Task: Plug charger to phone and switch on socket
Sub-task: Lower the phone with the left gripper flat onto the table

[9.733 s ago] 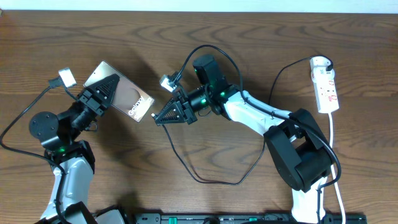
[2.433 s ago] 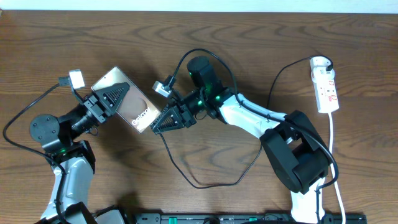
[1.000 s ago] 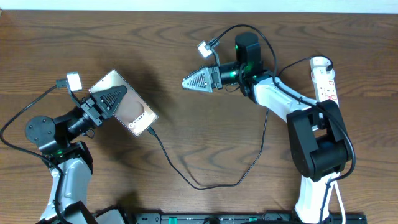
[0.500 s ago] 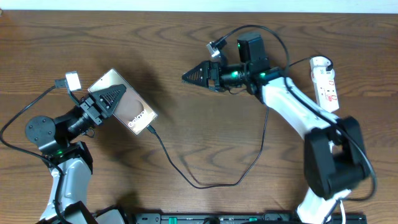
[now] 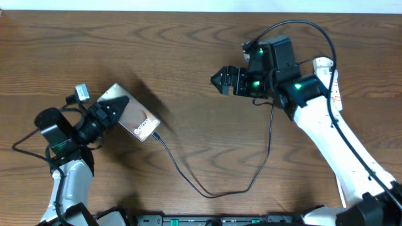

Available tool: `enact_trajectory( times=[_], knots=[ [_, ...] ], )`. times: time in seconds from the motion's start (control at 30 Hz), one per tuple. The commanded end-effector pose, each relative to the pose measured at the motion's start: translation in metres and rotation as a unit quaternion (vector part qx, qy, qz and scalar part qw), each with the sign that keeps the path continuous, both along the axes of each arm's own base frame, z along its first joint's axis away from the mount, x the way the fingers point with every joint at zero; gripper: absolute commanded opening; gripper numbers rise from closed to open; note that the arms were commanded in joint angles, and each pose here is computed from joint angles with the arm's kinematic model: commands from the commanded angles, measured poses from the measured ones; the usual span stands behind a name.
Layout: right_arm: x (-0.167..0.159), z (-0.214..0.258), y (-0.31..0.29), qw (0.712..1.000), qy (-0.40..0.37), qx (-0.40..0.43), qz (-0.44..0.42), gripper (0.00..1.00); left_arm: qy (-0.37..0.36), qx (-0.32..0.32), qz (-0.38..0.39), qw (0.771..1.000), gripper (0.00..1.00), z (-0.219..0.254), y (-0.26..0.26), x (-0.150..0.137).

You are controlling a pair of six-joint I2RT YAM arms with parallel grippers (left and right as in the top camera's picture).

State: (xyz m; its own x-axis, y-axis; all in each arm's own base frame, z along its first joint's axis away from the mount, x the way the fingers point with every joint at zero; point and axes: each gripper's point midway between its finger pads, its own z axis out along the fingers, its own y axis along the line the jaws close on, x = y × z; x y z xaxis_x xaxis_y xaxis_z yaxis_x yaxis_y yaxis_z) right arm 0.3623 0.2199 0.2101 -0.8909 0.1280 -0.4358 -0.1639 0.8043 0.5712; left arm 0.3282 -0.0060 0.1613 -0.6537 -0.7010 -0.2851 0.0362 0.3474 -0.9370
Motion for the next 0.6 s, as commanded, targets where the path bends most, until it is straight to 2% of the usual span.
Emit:
enact_trajectory(
  times=[0.0,0.2,0.43,0.57],
  knots=[
    [0.004,0.005,-0.014,0.998,-0.031,-0.050,-0.031,0.99,0.038,0.067,0.087,0.993,0.07,-0.024,0.030,0.010],
    [0.003,0.003,-0.015,0.997,-0.025,-0.055,-0.036,0.99,0.156,0.087,0.162,0.970,0.07,-0.070,0.052,-0.004],
    [0.002,0.003,-0.015,0.998,-0.024,-0.056,-0.036,0.99,0.233,0.104,0.199,0.946,0.08,-0.098,0.062,-0.022],
    [0.001,0.002,-0.015,0.997,-0.023,-0.057,-0.036,0.99,0.274,0.092,0.207,0.935,0.07,-0.109,0.061,-0.034]
  ],
)
